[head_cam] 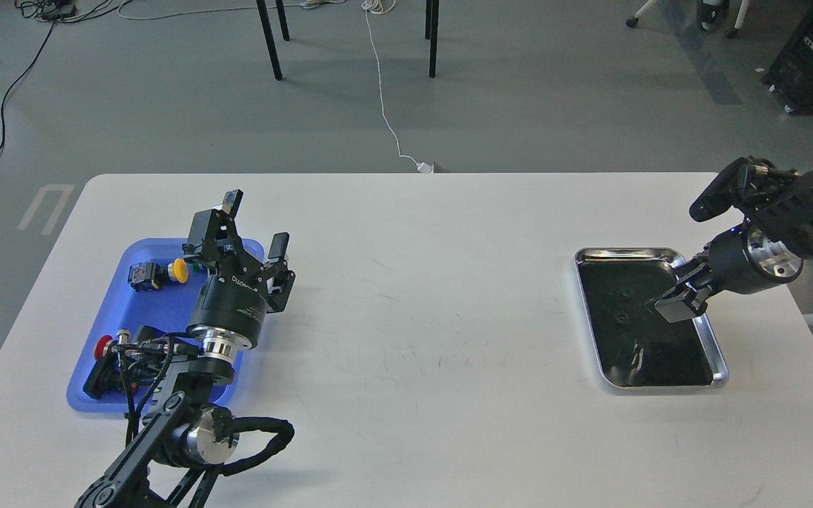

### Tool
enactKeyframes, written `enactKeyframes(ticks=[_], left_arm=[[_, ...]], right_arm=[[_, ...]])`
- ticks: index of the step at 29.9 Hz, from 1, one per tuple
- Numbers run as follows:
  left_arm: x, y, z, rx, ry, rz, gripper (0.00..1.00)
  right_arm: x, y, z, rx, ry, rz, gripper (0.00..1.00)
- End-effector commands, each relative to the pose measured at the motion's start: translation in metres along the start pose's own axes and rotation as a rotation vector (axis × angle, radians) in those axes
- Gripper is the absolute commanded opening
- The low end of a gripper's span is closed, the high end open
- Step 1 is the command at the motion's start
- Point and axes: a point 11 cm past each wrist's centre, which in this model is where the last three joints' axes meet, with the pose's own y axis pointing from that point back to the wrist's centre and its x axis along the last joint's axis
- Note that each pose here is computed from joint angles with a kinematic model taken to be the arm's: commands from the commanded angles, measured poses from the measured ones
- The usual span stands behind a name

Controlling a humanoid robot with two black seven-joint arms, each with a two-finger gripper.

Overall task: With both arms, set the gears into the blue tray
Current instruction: 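Lower the right gripper into the metal tray and grasp a small black gear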

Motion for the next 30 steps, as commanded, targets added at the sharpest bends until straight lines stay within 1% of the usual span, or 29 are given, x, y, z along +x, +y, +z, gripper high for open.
enactKeyframes(ticks=[1, 4, 12, 22, 27, 28, 29, 30], left_arm=[[0.001, 0.0, 0.0, -0.001, 0.0, 0.002, 0.98], [0.001, 0.0, 0.001, -0.002, 0.0, 0.004, 0.98], [0.001, 0.002, 0.001, -0.001, 0.002, 0.003, 0.98], [-0.001, 0.002, 0.0, 0.0, 0.004, -0.004, 0.98], [-0.001, 0.002, 0.0, -0.001, 0.004, -0.004, 0.98], [-0.001, 0.002, 0.0, -0.001, 0.004, -0.004, 0.98], [-0.001, 0.002, 0.0, -0.001, 0.004, -0.004, 0.98], [-0.001, 0.002, 0.0, -0.001, 0.002, -0.004, 0.98]], right_arm=[[0.001, -0.013, 0.001, -0.006, 0.001, -0.027, 0.66], [0.006, -0.021, 0.001, -0.009, 0.008, -0.014, 0.66], [-0.005, -0.045, -0.002, 0.006, 0.007, -0.004, 0.66], [-0.011, -0.057, -0.011, 0.044, -0.036, -0.005, 0.66], [-0.006, -0.061, -0.012, 0.041, -0.025, -0.003, 0.57], [-0.006, -0.063, -0.012, 0.039, -0.026, -0.005, 0.53], [-0.005, -0.064, -0.012, 0.038, -0.025, -0.005, 0.53], [-0.002, -0.066, -0.012, 0.035, -0.021, -0.004, 0.49]])
